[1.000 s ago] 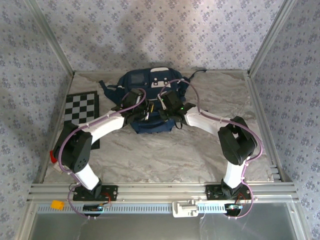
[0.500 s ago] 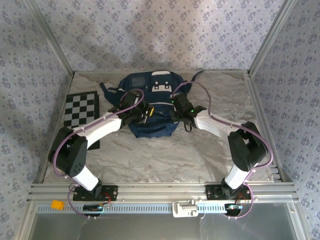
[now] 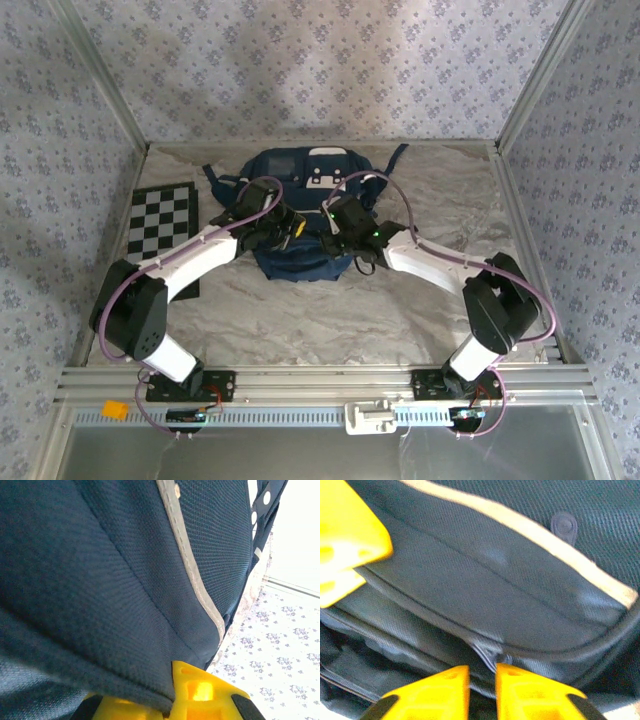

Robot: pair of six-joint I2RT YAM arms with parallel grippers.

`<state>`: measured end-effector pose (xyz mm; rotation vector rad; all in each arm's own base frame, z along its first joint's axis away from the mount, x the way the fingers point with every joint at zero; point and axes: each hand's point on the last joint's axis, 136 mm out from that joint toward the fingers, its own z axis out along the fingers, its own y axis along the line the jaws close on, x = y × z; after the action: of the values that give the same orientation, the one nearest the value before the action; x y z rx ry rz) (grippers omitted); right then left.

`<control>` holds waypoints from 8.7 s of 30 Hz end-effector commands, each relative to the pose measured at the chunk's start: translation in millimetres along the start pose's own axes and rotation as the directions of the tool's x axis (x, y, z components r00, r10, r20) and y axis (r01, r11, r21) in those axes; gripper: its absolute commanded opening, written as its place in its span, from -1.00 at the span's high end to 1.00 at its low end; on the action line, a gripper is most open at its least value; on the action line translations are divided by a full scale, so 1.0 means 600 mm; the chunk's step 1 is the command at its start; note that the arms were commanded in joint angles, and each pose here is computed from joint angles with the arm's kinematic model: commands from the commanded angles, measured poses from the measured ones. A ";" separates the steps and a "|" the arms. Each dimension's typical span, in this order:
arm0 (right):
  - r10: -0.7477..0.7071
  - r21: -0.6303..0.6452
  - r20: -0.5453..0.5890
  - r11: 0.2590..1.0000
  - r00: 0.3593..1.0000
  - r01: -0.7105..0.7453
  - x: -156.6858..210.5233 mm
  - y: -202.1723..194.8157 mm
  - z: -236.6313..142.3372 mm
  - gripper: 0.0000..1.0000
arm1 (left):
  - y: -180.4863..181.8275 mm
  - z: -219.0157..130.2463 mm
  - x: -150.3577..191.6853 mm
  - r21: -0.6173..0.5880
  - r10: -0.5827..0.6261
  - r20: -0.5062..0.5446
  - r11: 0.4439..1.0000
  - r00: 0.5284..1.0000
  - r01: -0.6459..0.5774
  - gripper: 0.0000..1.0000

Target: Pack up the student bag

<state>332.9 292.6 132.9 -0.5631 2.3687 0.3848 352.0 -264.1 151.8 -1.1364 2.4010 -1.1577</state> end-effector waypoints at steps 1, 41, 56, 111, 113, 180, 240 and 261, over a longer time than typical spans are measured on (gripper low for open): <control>0.013 -0.029 0.046 1.000 0.999 -0.012 -0.029 0.014 -0.010 0.35 | -0.054 -0.024 0.023 0.101 0.055 -0.054 0.994 0.997 -0.049 1.00; -0.090 0.121 0.171 0.990 0.981 0.069 -0.074 -0.042 0.047 1.00 | -0.036 -0.012 0.047 0.125 -0.004 -0.167 0.992 0.986 0.025 1.00; 0.177 0.166 0.149 0.965 0.973 -0.201 0.012 -0.101 -0.005 1.00 | 0.010 -0.038 0.001 0.119 0.266 -0.241 0.963 0.933 -0.244 1.00; 0.006 0.136 0.274 0.990 0.962 -0.045 -0.122 0.011 0.082 0.65 | -0.055 -0.039 0.040 0.227 0.018 -0.323 0.972 0.946 0.059 1.00; -0.005 0.173 0.274 0.984 0.962 -0.044 -0.121 0.000 0.078 0.80 | -0.048 -0.040 0.040 0.211 0.022 -0.319 0.976 0.947 0.049 1.00; 0.169 0.234 -0.036 0.960 0.985 -0.156 0.031 -0.084 0.023 1.00 | 0.149 -0.045 -0.084 -0.165 -0.007 0.096 0.986 0.995 0.023 1.00; 0.317 0.303 -0.080 0.911 0.945 -0.280 -0.004 -0.126 0.030 0.47 | 0.045 -0.104 -0.062 -0.043 0.089 0.060 0.995 0.994 -0.086 1.00; 0.231 0.730 0.258 0.589 0.938 -0.345 0.070 -0.430 -0.187 -1.00 | 0.155 -0.259 -0.251 -0.492 0.526 0.455 0.821 0.719 -0.290 -1.00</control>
<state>365.4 67.1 148.7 0.1821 2.3254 -0.1999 325.0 -106.9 157.8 -0.8924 2.3695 -0.6121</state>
